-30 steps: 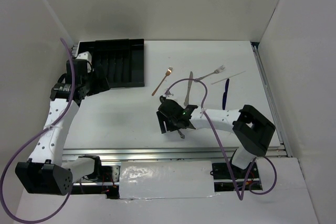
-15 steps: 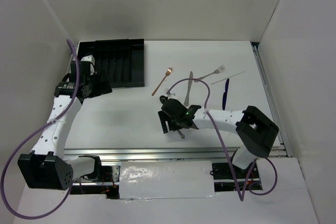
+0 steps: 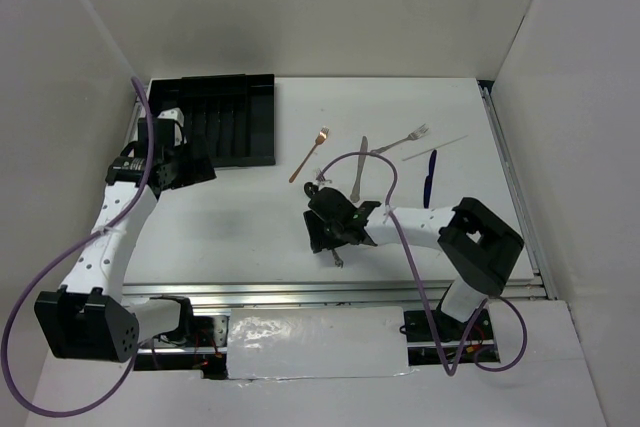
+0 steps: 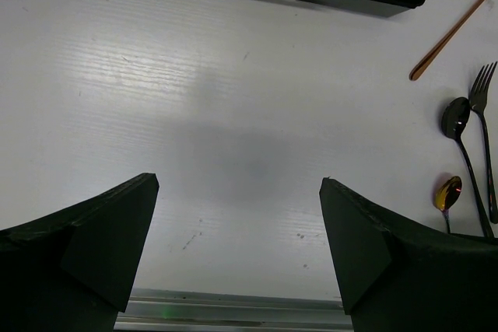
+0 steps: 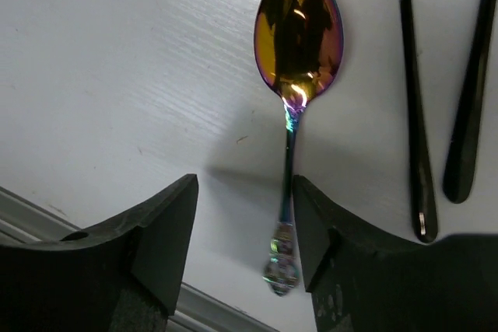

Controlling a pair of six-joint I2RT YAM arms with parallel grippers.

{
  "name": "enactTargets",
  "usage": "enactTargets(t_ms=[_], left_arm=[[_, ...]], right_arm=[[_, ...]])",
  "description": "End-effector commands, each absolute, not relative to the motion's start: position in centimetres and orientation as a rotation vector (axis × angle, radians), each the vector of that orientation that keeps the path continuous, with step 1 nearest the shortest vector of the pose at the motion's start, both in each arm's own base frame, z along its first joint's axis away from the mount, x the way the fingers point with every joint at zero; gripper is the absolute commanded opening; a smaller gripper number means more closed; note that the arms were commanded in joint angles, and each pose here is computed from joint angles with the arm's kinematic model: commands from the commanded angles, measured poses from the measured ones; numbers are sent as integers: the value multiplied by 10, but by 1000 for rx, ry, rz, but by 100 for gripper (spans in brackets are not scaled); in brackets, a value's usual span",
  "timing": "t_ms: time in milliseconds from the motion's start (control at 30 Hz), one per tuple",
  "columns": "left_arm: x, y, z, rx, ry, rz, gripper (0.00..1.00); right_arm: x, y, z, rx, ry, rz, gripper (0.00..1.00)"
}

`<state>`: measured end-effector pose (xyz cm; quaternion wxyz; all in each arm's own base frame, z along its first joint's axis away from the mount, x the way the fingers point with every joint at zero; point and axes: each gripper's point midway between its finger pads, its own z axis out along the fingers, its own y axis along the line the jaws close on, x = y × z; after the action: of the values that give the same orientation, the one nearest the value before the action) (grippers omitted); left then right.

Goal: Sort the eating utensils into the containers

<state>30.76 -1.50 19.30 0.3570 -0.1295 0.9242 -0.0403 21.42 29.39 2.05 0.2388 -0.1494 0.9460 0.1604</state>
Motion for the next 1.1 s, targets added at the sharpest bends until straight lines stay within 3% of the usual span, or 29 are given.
enactTargets(t_ms=[0,67,200,233,367,433,733,933,1067], left_arm=[[313,-17,191,-335,2381,-108,99],[313,-17,190,-337,2387,-110,99],[311,-16,183,-368,2411,-63,98],[310,-18,181,-360,2421,-51,97],[304,-45,168,-299,2464,-68,92],[301,-71,162,-256,2474,-112,91],[284,-200,126,-47,2557,-256,87],[267,-284,90,59,2625,-321,92],[259,-317,55,91,2708,-269,88]], right_arm=[[209,304,16,-450,2607,489,58],[207,311,21,-464,2603,519,46],[208,324,30,-482,2587,523,41],[208,324,33,-484,2585,512,56],[212,325,66,-477,2513,535,87],[218,313,95,-437,2435,529,94],[234,162,158,51,2202,432,85],[228,111,171,216,2134,407,85],[225,103,177,261,2119,416,85]])
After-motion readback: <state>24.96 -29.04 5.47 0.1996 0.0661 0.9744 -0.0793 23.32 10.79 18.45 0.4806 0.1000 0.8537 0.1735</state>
